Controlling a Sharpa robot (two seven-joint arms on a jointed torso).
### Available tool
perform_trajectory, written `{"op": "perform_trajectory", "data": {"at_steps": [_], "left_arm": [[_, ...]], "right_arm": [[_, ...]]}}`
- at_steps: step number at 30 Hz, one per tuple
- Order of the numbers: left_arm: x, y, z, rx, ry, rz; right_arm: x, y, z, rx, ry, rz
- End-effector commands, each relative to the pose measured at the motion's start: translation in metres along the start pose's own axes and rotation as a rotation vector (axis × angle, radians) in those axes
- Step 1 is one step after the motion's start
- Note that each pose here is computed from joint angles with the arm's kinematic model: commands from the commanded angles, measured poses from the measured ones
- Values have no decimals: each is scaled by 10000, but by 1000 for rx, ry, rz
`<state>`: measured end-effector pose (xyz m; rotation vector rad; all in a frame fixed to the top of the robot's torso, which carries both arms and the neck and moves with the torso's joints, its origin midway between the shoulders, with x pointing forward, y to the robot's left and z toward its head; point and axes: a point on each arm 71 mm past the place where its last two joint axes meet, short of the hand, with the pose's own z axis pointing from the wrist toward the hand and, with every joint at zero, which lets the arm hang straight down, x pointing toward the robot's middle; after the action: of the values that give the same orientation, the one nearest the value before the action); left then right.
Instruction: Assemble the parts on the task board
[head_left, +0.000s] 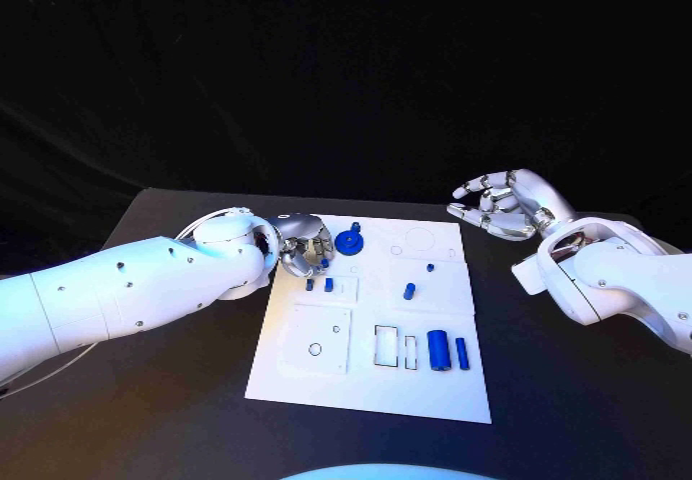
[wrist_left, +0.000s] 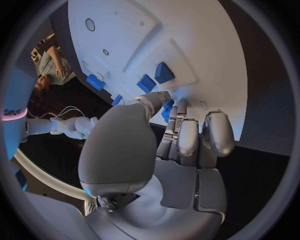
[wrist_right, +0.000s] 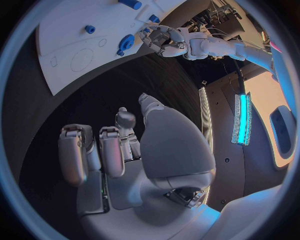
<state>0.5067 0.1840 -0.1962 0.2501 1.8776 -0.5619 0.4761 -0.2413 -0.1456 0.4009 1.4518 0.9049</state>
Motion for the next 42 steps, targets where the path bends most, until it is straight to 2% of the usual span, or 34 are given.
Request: {"op": "perform_trajectory", "data": {"at_steps": [1,6,9,12,14,17,22,30,36,42], "left_arm": [[-12,-4,-5,1,-16,-11],[-45,12,-39,14,-57,-40],[-85,37,-81,35,-99,-106],[-144,79,-145,68,-152,-250],[-192,122,-204,88,-194,-397],[-244,163,-267,108,-241,-547],[-313,236,-388,144,-303,-846],[-359,272,-522,220,-340,-1171],[-393,274,-587,267,-382,-1265],[-404,289,-614,273,-402,-1305]], "right_arm": [[52,-16,1,5,71,-37],[111,-47,11,9,155,-120],[170,-57,14,-10,212,-215],[248,-56,13,-38,262,-328],[311,-57,11,-58,292,-417],[372,-65,14,-70,314,-504],[488,-87,43,-75,337,-651],[627,-84,85,-84,338,-749],[704,-58,100,-97,345,-765],[762,-34,112,-107,352,-766]]}}
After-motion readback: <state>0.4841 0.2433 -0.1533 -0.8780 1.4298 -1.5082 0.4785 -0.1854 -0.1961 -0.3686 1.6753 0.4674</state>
